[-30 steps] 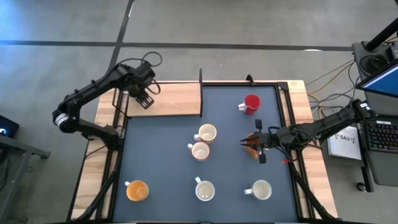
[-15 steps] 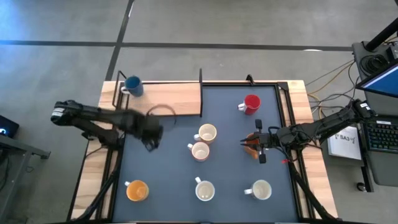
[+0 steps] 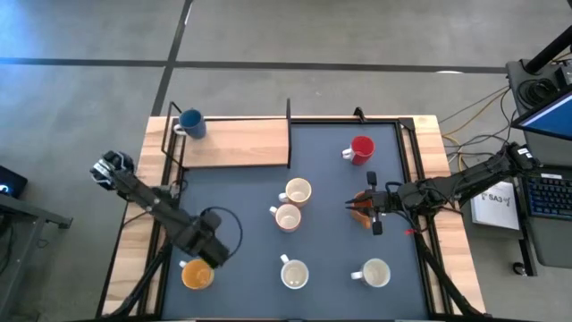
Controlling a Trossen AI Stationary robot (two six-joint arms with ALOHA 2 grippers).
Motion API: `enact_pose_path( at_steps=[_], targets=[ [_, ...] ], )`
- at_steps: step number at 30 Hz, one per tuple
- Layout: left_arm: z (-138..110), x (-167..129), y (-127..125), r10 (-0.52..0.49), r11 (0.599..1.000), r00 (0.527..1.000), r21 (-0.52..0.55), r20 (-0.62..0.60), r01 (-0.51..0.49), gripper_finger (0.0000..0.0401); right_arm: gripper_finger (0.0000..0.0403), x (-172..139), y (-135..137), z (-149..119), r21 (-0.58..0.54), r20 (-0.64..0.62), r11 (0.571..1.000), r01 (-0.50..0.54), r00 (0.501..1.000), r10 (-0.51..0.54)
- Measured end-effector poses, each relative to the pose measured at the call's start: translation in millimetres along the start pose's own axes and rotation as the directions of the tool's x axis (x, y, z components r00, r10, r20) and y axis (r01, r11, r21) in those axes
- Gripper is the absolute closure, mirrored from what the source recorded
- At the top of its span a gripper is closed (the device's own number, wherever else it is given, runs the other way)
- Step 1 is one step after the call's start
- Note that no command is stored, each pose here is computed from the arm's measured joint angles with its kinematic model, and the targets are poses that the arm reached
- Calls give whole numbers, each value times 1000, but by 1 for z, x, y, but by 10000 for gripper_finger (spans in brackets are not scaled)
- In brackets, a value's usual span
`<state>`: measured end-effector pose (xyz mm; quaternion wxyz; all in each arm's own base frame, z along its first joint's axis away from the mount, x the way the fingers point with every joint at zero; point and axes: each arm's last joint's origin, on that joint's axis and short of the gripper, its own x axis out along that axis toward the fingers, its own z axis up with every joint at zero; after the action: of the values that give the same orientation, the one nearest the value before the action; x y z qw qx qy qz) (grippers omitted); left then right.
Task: Place coffee mugs
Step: Put the yellow mug on the shelf
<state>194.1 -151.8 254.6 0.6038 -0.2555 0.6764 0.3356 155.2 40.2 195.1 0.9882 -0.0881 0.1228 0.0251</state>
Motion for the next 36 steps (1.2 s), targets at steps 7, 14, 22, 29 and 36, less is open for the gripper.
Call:
enact_pose_path(
  at_steps=[7,14,22,29,36],
  targets=[
    [-26,-17,-22,-104,991,995,-85,9,104,227,353,0,0,0,0,0,1000,0,1000,0],
    [-46,-13,-58,-117,987,993,-115,-10,115,225,353,0,0,0,0,0,1000,0,1000,0],
    [-49,-4,-79,-64,995,997,-80,-54,59,226,353,0,0,0,0,-1,1000,0,1000,0],
    [-49,4,-85,-43,999,997,-11,-62,43,262,353,0,0,0,0,0,1000,0,1000,0],
    [-49,20,-87,-49,998,995,36,-89,52,305,353,0,0,0,0,-1,1000,0,1000,0]
  ],
)
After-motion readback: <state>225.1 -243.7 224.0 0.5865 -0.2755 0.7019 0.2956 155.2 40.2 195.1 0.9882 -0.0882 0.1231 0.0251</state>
